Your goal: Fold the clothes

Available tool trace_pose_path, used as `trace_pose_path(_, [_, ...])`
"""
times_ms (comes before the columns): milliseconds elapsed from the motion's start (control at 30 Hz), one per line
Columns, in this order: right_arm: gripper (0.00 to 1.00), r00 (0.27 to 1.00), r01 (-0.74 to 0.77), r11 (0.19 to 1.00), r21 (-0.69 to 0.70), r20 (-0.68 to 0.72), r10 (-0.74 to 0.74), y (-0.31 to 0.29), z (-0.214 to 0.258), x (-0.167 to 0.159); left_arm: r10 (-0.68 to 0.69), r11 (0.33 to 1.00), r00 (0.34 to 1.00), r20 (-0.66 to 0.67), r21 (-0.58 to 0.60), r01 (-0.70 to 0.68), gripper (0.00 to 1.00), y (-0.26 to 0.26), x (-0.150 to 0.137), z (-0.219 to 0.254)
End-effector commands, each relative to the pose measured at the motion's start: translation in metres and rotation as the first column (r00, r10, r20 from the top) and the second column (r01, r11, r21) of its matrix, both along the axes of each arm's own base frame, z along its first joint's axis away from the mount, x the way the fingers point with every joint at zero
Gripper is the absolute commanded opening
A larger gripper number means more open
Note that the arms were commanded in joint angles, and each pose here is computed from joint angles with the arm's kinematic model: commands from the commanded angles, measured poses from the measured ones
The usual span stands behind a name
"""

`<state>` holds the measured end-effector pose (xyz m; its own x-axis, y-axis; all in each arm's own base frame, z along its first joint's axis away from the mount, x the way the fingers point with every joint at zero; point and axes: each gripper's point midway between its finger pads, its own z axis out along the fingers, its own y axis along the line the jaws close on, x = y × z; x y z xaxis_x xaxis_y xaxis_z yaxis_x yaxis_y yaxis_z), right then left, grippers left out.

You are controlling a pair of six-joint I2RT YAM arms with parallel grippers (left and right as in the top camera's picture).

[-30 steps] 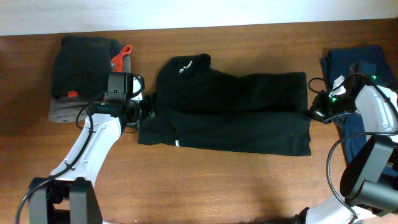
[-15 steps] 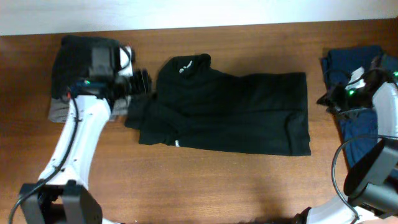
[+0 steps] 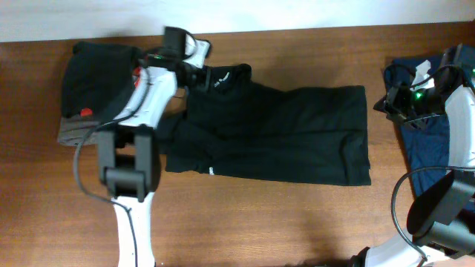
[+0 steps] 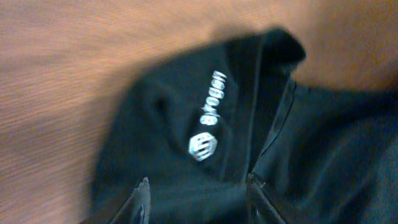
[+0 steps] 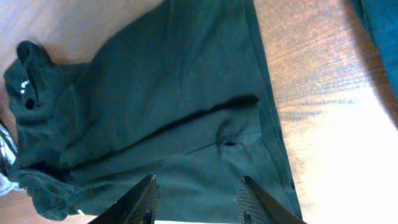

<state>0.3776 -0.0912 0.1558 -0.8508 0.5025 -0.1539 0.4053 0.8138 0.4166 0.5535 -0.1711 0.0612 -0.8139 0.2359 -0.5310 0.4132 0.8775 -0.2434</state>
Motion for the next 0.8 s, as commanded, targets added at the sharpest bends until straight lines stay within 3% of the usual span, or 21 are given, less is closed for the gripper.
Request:
trace_pose_path(0, [0.46, 1.000, -0.008, 0.999, -0.044, 0.008, 0.008, -0.004, 0.006, 0.000, -0.136, 0.986, 0.987, 0.086, 0.107, 0.126, 0.54, -0.037, 0.004, -0.003])
trace_pose_path(133, [0.46, 1.000, -0.004, 0.998, -0.059, 0.001, 0.004, -0.007, 0.005, -0.001, -0.134, 0.968, 0.988, 0.081, 0.226, 0.112, 0.54, -0.037, 0.003, -0.023])
trace_pose_path(200, [0.46, 1.000, -0.004, 0.998, -0.059, 0.001, 0.004, -0.007, 0.005, -0.001, -0.118, 0.956, 0.990, 0.079, 0.278, 0.092, 0.49, -0.034, 0.004, -0.031])
trace_pose_path(267, [0.46, 1.000, -0.004, 0.998, -0.059, 0.001, 0.004, -0.007, 0.005, -0.001, -0.097, 0.950, 0.991, 0.088, 0.304, 0.066, 0.43, -0.028, 0.006, -0.031])
trace_pose_path(467, [0.46, 1.000, -0.003, 0.998, -0.066, 0.000, 0.003, -0.008, 0.005, -0.001, -0.048, 0.936, 0.993, 0.112, 0.351, 0.006, 0.43, -0.016, 0.013, -0.029])
trace_pose_path(500, [0.46, 1.000, -0.002, 0.998, -0.066, 0.000, 0.002, -0.008, 0.005, -0.001, -0.048, 0.936, 0.993, 0.111, 0.352, 0.006, 0.40, -0.016, 0.013, -0.029])
trace_pose_path(567, [0.46, 1.000, -0.002, 0.998, -0.066, 0.000, 0.002, -0.008, 0.005, -0.001, -0.049, 0.937, 0.992, 0.114, 0.350, 0.006, 0.17, -0.017, 0.013, -0.028])
trace_pose_path(633, [0.45, 1.000, -0.002, 0.998, -0.066, 0.000, 0.002, -0.008, 0.005, -0.001, -0.036, 0.941, 0.992, 0.121, 0.339, -0.008, 0.04, -0.019, 0.015, -0.021])
trace_pose_path(767, [0.46, 1.000, -0.002, 0.998, -0.067, 0.003, 0.003, -0.008, 0.005, 0.000, 0.003, 0.958, 0.991, 0.137, 0.283, -0.042, 0.00, -0.022, 0.023, 0.026])
